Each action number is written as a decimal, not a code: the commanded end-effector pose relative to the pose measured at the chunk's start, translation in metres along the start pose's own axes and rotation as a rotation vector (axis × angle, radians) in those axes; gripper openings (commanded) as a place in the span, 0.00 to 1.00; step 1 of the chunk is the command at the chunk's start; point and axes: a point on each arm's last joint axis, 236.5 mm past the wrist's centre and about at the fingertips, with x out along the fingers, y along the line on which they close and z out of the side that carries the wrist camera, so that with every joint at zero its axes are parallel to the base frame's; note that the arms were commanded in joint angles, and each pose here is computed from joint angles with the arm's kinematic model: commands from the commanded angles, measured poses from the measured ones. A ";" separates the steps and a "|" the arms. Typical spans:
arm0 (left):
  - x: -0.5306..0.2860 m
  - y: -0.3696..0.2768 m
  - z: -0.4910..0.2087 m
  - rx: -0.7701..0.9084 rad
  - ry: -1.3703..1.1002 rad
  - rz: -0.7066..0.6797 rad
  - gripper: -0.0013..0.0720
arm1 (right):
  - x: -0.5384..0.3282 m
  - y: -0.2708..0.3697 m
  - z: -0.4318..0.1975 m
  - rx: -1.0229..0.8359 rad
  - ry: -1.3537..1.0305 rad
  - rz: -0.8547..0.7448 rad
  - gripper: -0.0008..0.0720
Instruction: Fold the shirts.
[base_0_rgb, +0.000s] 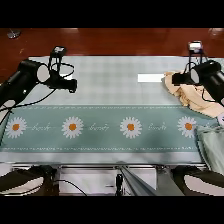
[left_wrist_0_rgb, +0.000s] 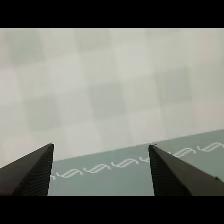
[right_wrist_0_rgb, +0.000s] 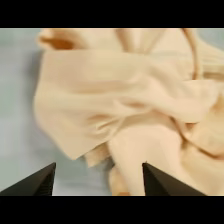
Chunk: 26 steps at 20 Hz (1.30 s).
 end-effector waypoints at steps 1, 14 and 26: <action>0.005 0.026 0.013 0.001 -0.048 0.058 0.98 | 0.041 -0.069 0.008 0.266 -0.032 -0.061 0.87; -0.010 0.030 -0.009 0.023 0.097 0.004 0.98 | 0.029 -0.031 0.047 0.300 0.048 0.375 0.04; -0.134 -0.033 -0.104 -0.108 -0.074 -0.269 0.98 | -0.432 -0.039 0.181 0.057 -0.926 0.550 0.04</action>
